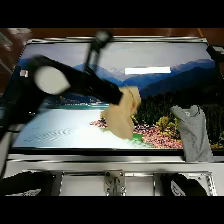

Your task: Fold the shirts.

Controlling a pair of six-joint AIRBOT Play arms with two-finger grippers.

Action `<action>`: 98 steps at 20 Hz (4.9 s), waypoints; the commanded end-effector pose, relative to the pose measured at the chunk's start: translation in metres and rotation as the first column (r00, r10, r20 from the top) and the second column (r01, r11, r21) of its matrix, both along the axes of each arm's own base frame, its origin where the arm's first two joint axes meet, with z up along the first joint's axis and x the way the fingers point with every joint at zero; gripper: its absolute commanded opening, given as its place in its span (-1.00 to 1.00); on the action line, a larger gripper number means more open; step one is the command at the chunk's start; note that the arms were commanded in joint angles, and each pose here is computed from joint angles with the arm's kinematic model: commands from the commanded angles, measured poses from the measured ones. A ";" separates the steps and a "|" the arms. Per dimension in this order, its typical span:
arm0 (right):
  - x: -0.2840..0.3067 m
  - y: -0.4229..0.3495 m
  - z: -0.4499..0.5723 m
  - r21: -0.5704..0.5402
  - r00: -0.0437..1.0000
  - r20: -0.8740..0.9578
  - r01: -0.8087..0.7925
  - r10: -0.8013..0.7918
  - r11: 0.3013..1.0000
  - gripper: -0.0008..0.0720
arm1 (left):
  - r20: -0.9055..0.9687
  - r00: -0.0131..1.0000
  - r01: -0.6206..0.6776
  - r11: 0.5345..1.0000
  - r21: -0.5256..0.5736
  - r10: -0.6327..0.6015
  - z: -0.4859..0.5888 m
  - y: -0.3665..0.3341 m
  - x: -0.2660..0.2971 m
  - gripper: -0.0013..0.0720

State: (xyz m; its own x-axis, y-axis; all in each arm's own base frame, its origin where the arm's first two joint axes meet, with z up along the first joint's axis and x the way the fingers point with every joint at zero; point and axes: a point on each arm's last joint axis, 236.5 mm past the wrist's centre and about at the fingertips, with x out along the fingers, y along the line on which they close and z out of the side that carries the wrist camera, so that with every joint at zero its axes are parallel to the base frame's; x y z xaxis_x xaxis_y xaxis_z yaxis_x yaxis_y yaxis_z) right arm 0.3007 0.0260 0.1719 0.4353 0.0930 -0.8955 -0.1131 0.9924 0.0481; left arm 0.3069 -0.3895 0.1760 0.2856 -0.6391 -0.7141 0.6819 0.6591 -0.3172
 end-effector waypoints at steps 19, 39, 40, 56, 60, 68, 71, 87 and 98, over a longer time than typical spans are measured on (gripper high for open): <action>-0.004 -0.014 -0.174 0.381 0.885 -0.461 0.257 -0.058 0.888 0.78 | -0.750 0.645 -0.178 0.983 0.043 0.150 -0.227 0.083 -0.086 1.00; -0.031 0.126 -0.272 0.362 0.763 -0.564 -0.115 0.316 0.925 0.65 | -0.697 0.628 -0.488 0.873 -0.005 0.347 -0.276 0.042 -0.037 -0.86; -0.031 0.127 -0.275 0.352 0.763 -0.564 -0.123 0.316 0.928 -0.28 | -0.690 0.635 -0.488 0.873 -0.008 0.349 -0.274 0.043 -0.035 -0.86; 0.020 0.094 0.265 0.156 0.523 0.851 -0.325 0.041 0.933 -0.81 | 0.487 0.770 -0.124 0.845 -0.519 0.412 0.291 0.190 0.002 -0.87; 0.007 0.096 0.236 0.159 0.634 0.768 -0.326 0.090 0.932 -0.81 | 0.610 0.648 -0.213 0.877 -0.430 0.456 0.314 0.238 -0.032 -0.87; 0.026 0.109 0.042 0.189 0.949 0.167 -0.297 0.267 0.936 -0.81 | 0.341 0.852 -0.415 0.909 -0.022 0.397 0.131 0.257 0.002 -0.86; 0.073 0.117 -0.025 0.233 0.975 0.077 -0.221 0.209 0.947 -0.81 | 0.161 0.897 -0.428 0.900 0.076 0.413 0.027 0.248 0.012 -0.86; 0.170 0.145 -0.160 0.525 0.990 -0.134 0.027 0.051 0.851 0.67 | -0.343 0.760 -0.576 0.817 0.038 0.552 -0.185 0.208 0.062 -0.86; -0.054 0.061 -0.260 0.423 0.721 -0.693 0.372 0.030 0.827 0.81 | -0.323 0.804 -0.519 0.854 0.027 0.499 -0.131 0.234 0.077 -0.86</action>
State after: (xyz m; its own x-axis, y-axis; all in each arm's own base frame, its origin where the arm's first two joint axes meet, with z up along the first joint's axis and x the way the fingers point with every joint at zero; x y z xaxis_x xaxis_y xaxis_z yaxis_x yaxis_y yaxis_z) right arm 0.2843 0.0600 -0.0595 -0.1722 0.4954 -0.8514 0.2121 0.8627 0.4591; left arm 0.3887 -0.1504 0.0424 0.3786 -0.4967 -0.7810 0.0814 0.8584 -0.5064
